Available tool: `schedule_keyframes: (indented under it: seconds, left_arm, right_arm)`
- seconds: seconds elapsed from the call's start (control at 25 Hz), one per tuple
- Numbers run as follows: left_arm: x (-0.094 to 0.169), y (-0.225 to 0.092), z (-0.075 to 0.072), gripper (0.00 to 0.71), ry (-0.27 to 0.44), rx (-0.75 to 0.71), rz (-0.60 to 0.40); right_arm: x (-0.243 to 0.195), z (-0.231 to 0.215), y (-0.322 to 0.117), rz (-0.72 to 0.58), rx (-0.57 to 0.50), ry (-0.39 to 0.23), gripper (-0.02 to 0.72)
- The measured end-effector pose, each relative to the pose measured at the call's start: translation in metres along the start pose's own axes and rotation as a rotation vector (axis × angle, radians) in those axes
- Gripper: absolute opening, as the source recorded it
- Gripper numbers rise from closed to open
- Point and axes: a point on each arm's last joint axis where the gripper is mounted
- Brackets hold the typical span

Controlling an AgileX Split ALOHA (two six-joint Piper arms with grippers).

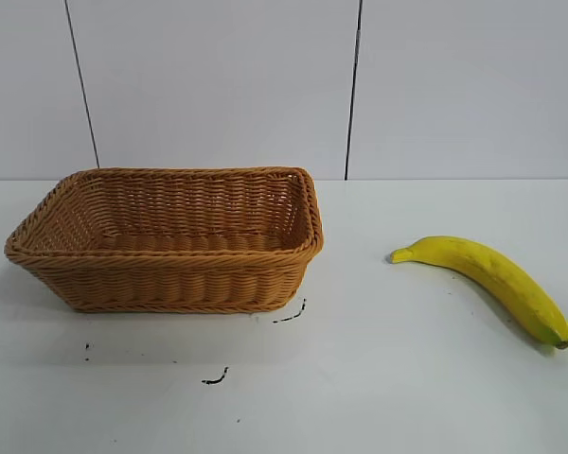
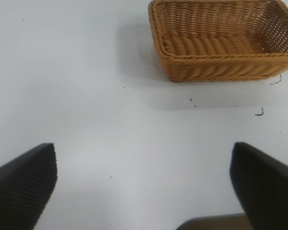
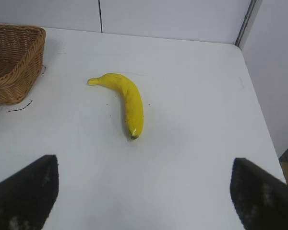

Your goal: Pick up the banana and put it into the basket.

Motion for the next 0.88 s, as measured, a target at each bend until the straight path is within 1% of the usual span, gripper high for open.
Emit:
schedule_keyframes:
  seconds: [0.48,0.68,0.88]
  left_arm:
    - [0.0,0.0,0.0,0.695,0.0,0.0,0.0]
    - [0.0,0.0,0.0,0.695,0.0,0.0,0.0]
    - [0.0,0.0,0.0,0.695,0.0,0.0,0.0]
  right_arm:
    - [-0.001,0.0,0.001,0.012,-0.001,0.003,0.696]
    - [-0.017,-0.01,0.032,0.132,-0.009,0.036,0.696]
    - [-0.054,-0.023,0.076,0.3,-0.011,0.081,0.696]
Point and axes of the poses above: a point on each arm's last joint axis where the gripper is mounted, x pointing back along that axis away from the gripper, z along the wrist's bending axis when the last joint is at zero, y = z × x, and after that the axes turned 14 degrees about x, right-handed
